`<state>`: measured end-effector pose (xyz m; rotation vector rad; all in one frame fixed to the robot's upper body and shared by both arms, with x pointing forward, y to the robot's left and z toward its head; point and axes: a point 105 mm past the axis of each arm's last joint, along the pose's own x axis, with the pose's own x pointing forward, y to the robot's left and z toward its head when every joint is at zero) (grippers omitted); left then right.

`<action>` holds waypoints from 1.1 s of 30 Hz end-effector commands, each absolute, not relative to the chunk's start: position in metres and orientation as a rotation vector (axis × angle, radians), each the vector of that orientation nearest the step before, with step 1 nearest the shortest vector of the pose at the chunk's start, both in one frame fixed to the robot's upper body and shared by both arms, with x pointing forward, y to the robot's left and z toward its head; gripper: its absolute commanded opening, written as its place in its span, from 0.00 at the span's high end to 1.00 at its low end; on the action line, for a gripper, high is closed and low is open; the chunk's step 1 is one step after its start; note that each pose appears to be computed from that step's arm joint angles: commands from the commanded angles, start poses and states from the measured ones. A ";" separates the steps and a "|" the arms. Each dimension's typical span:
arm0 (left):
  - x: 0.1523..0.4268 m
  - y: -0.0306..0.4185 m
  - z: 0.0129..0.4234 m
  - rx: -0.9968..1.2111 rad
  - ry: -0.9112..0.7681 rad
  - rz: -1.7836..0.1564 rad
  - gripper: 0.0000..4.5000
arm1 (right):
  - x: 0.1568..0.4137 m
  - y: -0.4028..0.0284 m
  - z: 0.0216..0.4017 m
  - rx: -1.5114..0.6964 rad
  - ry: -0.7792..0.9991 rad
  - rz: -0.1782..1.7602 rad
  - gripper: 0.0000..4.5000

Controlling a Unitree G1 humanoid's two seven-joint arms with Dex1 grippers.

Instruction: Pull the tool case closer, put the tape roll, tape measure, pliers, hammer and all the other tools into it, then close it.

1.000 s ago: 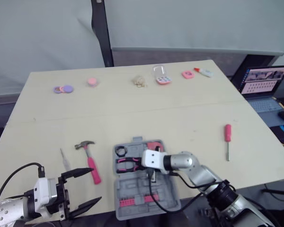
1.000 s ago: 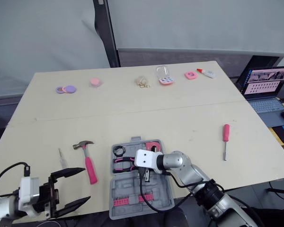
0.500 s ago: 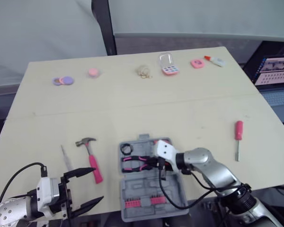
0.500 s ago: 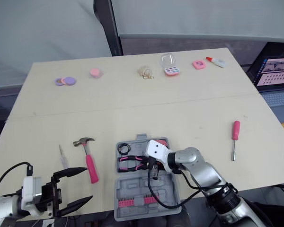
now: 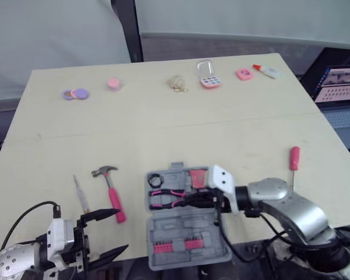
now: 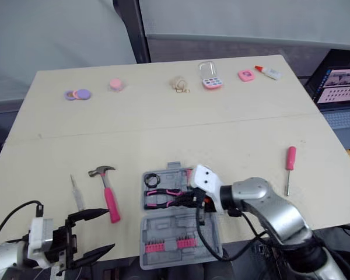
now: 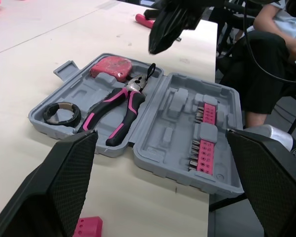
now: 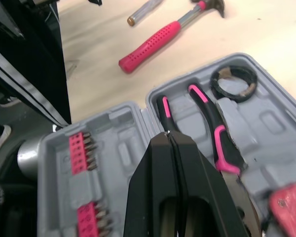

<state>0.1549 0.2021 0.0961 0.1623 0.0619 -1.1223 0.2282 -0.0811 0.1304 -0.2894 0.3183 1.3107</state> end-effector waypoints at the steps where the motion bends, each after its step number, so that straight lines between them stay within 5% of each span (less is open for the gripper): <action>1: 0.150 0.212 0.101 0.158 0.069 -1.114 0.00 | 0.215 -0.099 0.149 -0.312 0.247 1.289 0.99; 18: 0.130 0.243 0.087 0.129 0.187 -1.043 0.00 | 0.156 -0.193 0.106 -0.155 0.540 0.999 0.99; 33: 0.150 0.235 0.076 0.133 0.350 -0.945 0.00 | 0.162 -0.207 0.100 -0.174 0.569 0.947 0.99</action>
